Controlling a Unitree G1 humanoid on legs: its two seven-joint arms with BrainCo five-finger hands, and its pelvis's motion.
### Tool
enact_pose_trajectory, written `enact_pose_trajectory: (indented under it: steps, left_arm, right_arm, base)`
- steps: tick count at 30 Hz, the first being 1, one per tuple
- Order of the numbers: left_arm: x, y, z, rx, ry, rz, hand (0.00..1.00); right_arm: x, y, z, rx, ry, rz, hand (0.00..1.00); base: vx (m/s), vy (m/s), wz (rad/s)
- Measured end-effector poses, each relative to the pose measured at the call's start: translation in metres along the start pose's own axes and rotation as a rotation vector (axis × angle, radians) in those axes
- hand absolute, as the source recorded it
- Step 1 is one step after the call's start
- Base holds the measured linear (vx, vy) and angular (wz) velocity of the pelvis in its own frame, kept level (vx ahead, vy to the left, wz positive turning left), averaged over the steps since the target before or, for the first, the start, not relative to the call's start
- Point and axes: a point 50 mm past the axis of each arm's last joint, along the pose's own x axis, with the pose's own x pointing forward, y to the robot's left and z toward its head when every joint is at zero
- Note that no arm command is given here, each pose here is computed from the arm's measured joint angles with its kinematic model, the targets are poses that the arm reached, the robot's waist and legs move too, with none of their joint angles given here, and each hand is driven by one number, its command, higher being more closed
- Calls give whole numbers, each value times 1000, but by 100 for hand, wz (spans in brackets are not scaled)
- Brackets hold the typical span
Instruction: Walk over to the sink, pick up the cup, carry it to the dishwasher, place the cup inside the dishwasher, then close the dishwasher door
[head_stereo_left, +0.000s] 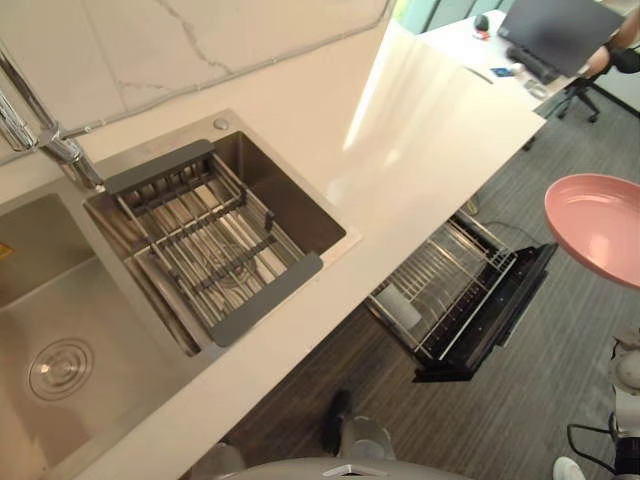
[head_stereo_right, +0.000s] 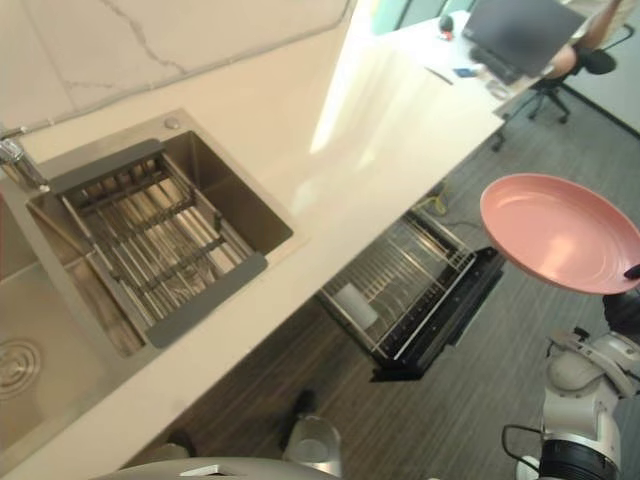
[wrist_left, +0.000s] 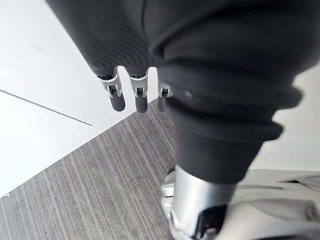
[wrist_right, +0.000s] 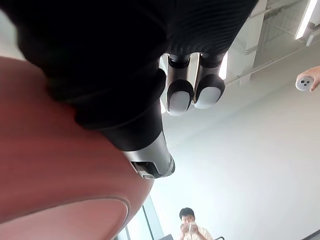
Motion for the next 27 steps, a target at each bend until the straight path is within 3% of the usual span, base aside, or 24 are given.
enact_pose_trajectory:
  steps: [6, 27]
  left_arm:
    - [-2, -9, 14, -32, -47, -27, 0]
    - [-7, -35, 27, -88, -106, -119, 0]
  right_arm:
    - [7, 8, 11, 81, 10, -40, 100]
    - [13, 9, -8, 93, 208, -69, 100]
  base:
    - [-5, -2, -3]
    - [-76, -4, -1]
